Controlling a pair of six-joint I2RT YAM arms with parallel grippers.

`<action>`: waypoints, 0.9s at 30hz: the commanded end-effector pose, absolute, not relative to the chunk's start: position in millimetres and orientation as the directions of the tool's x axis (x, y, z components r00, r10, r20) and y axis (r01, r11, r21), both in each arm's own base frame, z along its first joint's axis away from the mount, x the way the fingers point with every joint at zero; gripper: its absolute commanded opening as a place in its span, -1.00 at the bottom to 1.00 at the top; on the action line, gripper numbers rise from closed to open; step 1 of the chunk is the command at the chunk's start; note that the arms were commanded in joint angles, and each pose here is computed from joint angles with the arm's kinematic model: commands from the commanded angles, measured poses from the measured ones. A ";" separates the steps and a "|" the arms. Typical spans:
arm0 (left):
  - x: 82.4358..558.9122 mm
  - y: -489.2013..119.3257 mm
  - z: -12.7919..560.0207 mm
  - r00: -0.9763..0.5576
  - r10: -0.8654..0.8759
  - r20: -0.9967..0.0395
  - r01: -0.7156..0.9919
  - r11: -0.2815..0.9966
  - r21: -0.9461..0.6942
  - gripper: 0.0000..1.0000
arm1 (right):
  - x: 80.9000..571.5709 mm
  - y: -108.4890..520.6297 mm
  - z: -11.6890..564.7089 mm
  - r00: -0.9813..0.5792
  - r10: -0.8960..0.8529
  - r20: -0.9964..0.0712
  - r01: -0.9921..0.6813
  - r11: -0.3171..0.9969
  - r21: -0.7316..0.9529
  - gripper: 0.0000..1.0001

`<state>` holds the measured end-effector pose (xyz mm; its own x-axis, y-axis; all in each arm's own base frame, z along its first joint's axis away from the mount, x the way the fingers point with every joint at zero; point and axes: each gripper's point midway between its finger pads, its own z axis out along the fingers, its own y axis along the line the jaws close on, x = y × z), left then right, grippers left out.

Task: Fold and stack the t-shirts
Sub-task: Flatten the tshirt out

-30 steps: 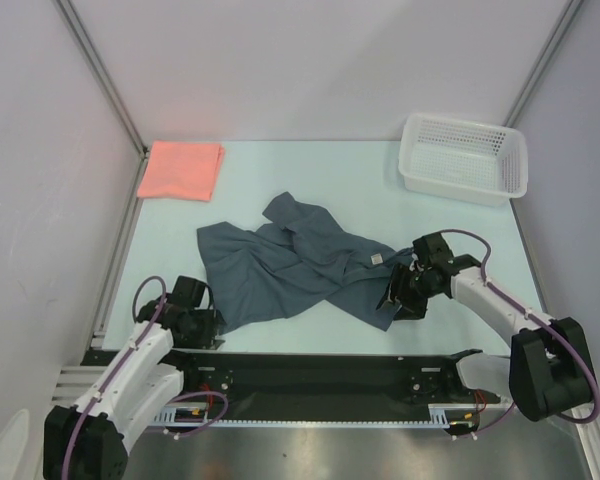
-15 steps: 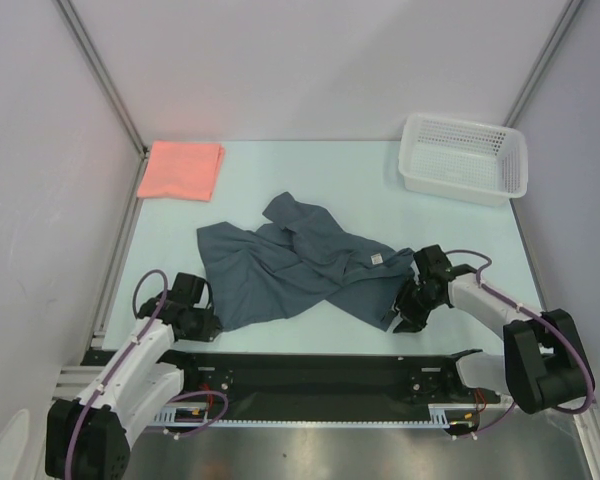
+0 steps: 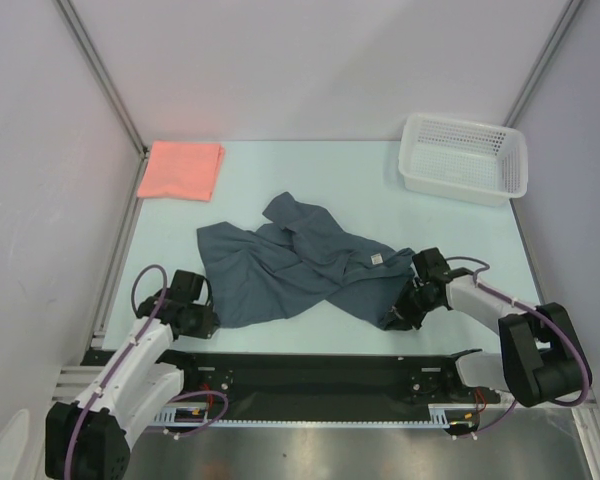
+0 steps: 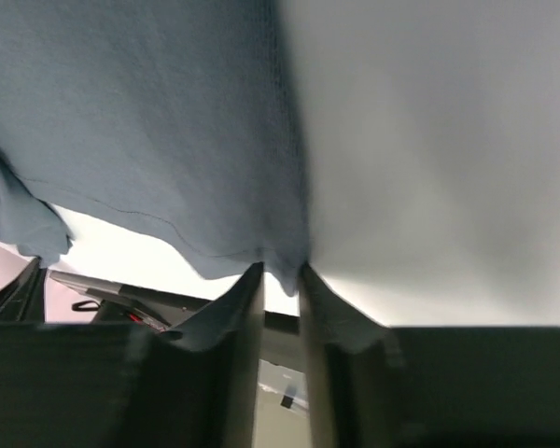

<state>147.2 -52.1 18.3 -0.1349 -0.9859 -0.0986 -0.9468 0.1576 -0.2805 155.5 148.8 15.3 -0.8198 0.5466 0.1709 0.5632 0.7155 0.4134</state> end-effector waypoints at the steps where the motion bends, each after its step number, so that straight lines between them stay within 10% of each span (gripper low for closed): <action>1: 160.9 -49.9 34.1 -0.146 -0.981 -0.130 -0.924 0.182 -0.336 -0.99 | 154.8 133.9 -2.4 -0.801 0.588 0.117 0.587 0.730 0.350 -0.52; 4: 164.3 -47.0 38.4 -0.165 -0.973 -0.159 -0.913 0.212 -0.348 -0.99 | 157.6 128.8 -1.6 -0.800 0.592 0.095 0.582 0.729 0.359 -1.00; 10: 205.5 -40.1 94.2 -0.314 -0.885 -0.344 -0.781 0.447 -0.437 -0.99 | 215.1 111.9 50.8 -0.809 0.574 -0.129 0.467 0.760 0.452 -1.00; 17: 268.8 -35.1 234.9 -0.338 -0.649 -0.681 -0.443 0.748 -0.494 -0.99 | 328.5 92.3 265.7 -0.604 0.510 -0.613 0.097 0.810 0.578 -1.00; 27: 283.2 -54.3 446.0 -0.071 -0.411 -0.909 -0.042 0.911 -0.409 -0.99 | 314.1 62.6 535.6 -0.079 0.545 -0.835 -0.207 0.810 0.548 -1.00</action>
